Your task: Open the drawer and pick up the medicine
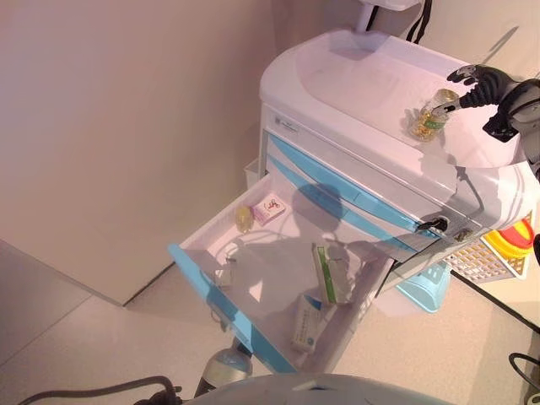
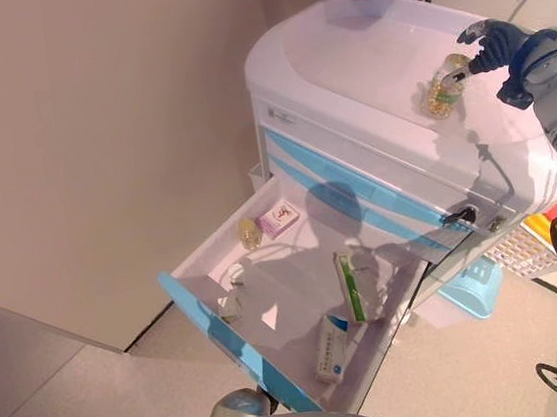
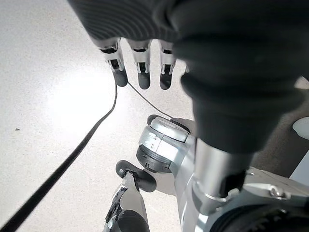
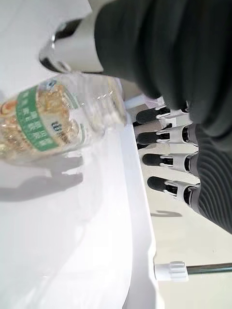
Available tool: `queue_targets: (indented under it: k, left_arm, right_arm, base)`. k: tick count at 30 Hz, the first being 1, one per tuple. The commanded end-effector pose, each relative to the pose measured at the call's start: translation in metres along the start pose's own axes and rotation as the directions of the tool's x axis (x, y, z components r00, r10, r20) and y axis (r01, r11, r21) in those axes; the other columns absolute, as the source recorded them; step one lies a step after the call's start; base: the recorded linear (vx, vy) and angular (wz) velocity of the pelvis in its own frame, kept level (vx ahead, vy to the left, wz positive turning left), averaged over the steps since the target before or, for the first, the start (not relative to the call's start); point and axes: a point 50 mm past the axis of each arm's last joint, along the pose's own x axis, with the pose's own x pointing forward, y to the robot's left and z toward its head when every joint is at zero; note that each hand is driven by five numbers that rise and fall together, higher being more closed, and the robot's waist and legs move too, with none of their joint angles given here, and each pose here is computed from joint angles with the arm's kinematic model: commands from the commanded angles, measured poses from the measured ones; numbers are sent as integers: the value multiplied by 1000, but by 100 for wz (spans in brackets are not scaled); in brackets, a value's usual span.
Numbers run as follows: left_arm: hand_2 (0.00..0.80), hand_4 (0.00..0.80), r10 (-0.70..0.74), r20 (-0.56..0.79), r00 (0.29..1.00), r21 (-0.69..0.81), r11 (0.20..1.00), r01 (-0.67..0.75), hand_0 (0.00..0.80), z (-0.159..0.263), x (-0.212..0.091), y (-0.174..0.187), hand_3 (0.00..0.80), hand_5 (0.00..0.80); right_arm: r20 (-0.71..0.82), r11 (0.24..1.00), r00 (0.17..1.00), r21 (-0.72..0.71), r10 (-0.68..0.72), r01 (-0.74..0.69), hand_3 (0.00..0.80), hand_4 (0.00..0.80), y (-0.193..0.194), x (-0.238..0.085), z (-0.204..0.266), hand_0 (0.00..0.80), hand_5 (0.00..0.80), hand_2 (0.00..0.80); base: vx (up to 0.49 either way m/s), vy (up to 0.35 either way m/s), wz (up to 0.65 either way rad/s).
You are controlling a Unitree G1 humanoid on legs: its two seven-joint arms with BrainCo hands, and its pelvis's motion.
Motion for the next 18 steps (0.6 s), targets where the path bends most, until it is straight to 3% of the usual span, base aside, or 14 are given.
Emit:
queue_targets:
  k: [1, 5, 11, 18]
  left_arm:
    - [0, 0, 28, -29, 999, 84, 996, -26, 0, -12, -6, 19, 0, 0]
    - [0, 0, 28, -27, 999, 85, 996, -25, 0, -9, -6, 19, 0, 0]
    - [0, 0, 24, -27, 999, 99, 995, -21, 0, -9, -6, 19, 0, 0]
    - [0, 0, 12, -25, 1000, 137, 990, -8, 0, -7, -5, 17, 0, 0]
  right_arm:
    - [54, 997, 997, -45, -58, 61, 0, 0, -15, -5, 10, 0, 0, 0]
    - [82, 995, 992, -10, -96, 97, 0, 0, -19, -6, 12, 0, 0, 0]
    - [210, 958, 941, 165, -266, 234, 0, 0, -38, -14, 32, 0, 0, 0]
    - [265, 792, 775, 423, -573, 441, 0, 0, -73, -38, 48, 0, 0, 0]
  base:
    - [0, 0, 0]
    - [0, 0, 0]
    - [-5, -4, 0]
    - [-44, -32, -8]
